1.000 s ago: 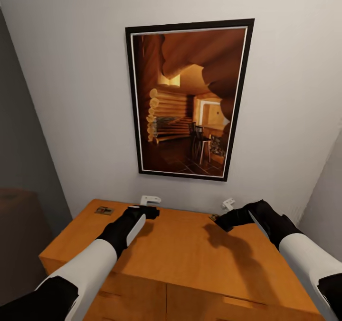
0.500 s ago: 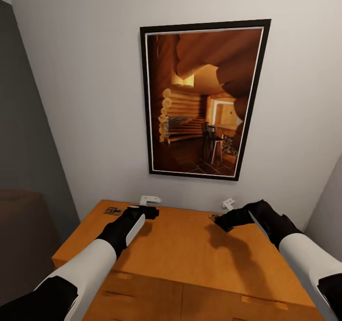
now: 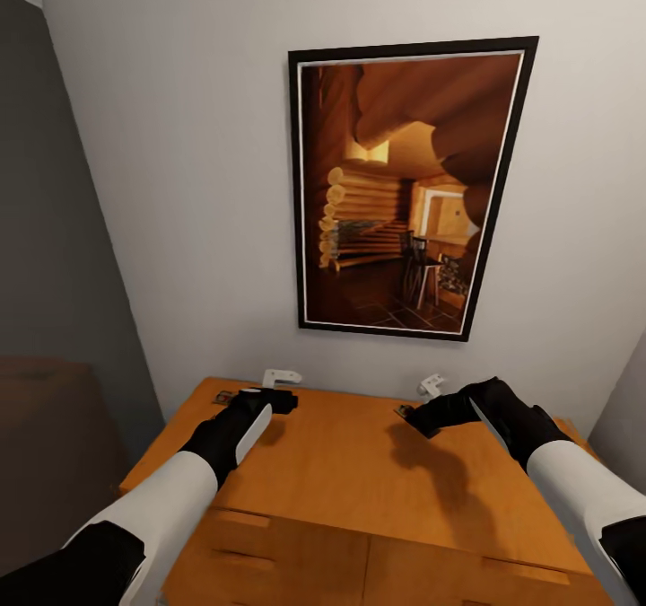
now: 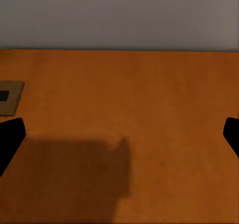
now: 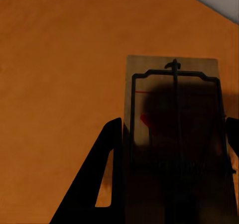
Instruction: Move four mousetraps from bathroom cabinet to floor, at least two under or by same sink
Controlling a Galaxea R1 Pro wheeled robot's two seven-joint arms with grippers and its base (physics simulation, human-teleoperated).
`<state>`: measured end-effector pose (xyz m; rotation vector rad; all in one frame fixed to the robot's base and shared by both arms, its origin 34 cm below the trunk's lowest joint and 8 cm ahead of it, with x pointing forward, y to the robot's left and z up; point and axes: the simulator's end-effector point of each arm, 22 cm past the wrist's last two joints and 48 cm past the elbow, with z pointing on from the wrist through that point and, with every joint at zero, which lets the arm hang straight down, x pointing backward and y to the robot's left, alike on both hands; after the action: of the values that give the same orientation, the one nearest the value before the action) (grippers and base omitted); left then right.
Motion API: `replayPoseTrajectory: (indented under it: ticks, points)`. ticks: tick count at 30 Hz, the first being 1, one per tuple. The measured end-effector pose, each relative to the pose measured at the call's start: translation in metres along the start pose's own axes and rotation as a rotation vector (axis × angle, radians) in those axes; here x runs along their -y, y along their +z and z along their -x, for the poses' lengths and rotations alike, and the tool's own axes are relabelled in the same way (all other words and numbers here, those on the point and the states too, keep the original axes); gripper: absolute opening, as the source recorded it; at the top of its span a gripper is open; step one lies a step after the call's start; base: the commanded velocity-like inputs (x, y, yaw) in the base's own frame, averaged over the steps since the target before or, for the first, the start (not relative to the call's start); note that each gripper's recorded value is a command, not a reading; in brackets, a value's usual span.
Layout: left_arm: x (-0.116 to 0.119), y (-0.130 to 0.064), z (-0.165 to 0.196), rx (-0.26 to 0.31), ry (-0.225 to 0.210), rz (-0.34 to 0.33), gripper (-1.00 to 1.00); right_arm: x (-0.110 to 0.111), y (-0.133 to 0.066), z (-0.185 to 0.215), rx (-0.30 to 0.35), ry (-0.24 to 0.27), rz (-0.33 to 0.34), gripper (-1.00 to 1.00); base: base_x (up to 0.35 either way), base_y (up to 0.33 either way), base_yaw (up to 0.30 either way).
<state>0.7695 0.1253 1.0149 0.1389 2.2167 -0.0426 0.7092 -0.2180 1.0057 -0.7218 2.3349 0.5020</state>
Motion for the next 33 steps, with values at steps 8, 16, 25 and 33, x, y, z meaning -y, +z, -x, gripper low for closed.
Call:
replayPoseTrajectory:
  ticks: [8, 16, 25, 33]
  points:
    - [-0.0009, 0.0001, -0.0002, 0.0, -0.001, 0.001, 1.0, 0.0, 0.0, 0.0, -0.001, 0.0, 0.0, -1.0, 0.0, 0.129, 0.0]
    - [0.0004, 0.0, -0.0001, 0.0, 0.002, 0.0, 1.0, 0.0007, -0.0001, -0.0001, -0.001, 0.002, -0.003, -1.0, 0.0, 0.003, -0.109]
    - [-0.0001, 0.0, -0.0001, 0.0, 0.003, 0.001, 1.0, 0.0003, -0.0001, 0.0001, 0.0, 0.001, -0.001, -1.0, 0.0, 0.0, -0.166]
    - [-0.001, 0.0, -0.0002, 0.0, 0.002, 0.002, 1.0, 0.0, -0.0001, 0.0, 0.0, 0.0, 0.0, -1.0, 0.039, 0.135, -0.008]
